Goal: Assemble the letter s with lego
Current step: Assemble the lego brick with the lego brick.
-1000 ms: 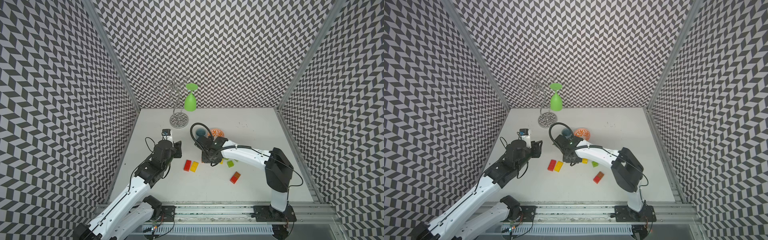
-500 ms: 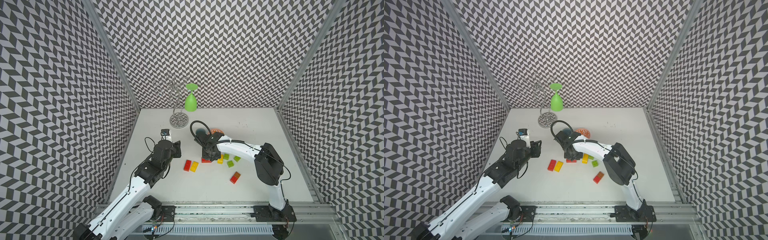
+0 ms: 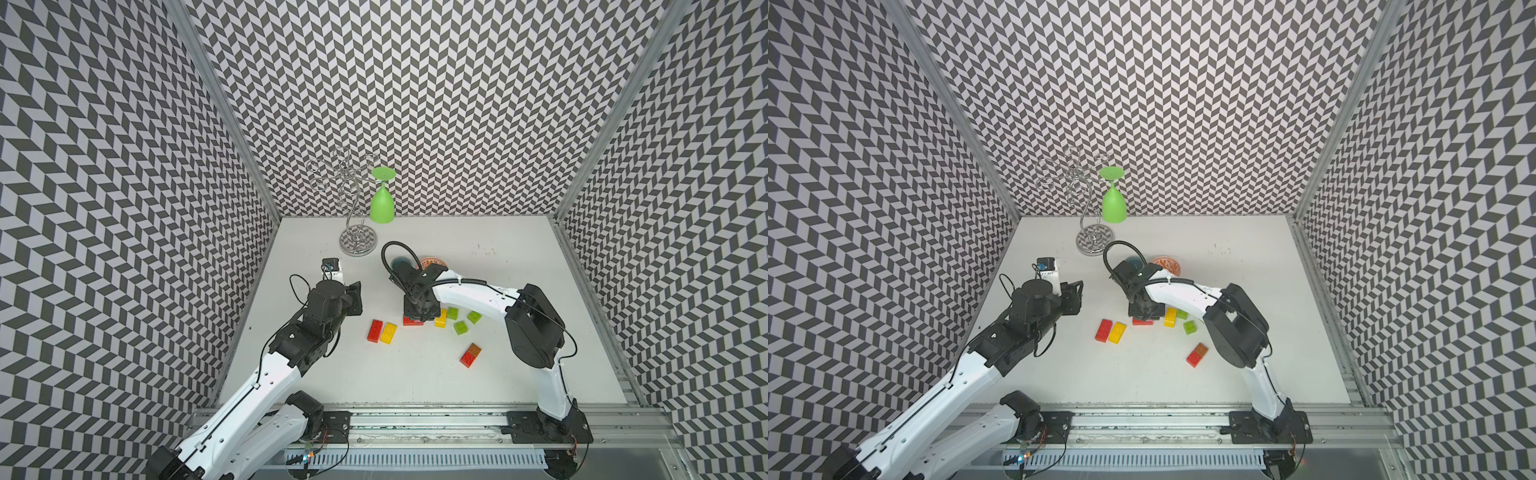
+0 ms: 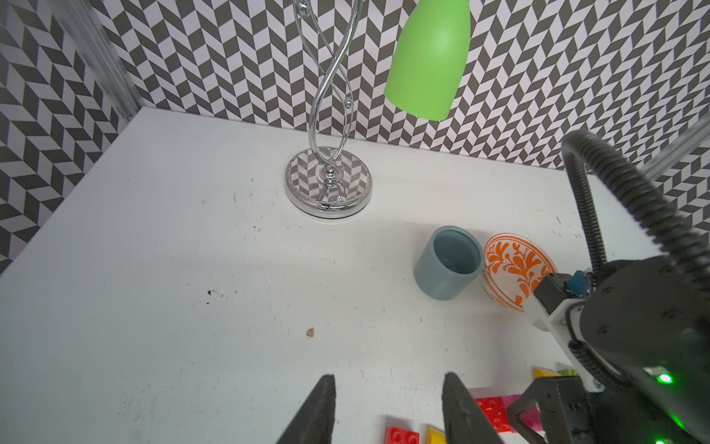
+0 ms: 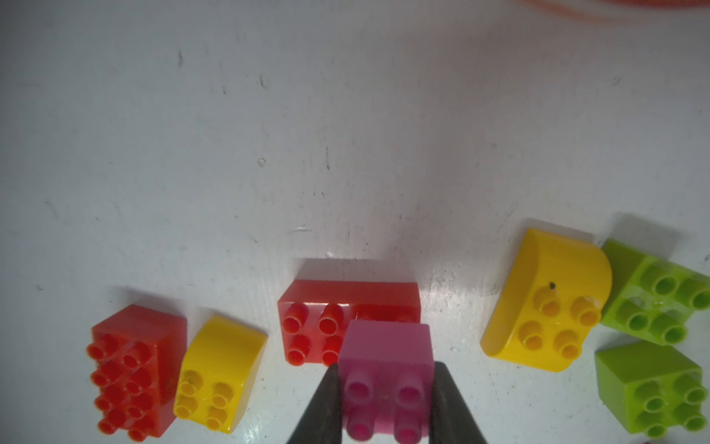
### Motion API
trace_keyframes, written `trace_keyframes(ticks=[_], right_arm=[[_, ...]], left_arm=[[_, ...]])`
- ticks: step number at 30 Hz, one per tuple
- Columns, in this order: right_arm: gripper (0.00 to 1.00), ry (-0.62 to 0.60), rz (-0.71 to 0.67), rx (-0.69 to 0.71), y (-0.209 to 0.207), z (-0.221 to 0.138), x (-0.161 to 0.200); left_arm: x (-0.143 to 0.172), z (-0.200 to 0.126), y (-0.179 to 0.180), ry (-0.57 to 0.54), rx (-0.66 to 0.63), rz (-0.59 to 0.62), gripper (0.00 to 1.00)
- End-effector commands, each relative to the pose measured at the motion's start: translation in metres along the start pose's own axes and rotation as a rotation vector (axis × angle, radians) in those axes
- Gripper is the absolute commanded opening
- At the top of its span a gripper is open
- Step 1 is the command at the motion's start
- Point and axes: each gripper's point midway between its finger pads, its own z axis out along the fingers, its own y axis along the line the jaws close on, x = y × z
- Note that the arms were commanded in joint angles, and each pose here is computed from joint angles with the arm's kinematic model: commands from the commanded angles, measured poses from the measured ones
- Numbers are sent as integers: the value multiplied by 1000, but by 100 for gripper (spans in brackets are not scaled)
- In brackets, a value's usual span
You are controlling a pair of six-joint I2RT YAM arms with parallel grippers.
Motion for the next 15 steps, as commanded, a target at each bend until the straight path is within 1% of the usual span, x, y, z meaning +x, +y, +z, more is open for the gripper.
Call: trace_keyframes(ticks=[1, 6, 15], right_arm=[[0, 13, -9, 7, -2, 12, 1], [0, 28, -13, 8, -2, 19, 4], [0, 72, -7, 34, -16, 34, 16]], left_arm=[[7, 2, 6, 15, -25, 4, 47], [7, 2, 6, 16, -27, 4, 47], [7, 1, 6, 14, -27, 2, 47]])
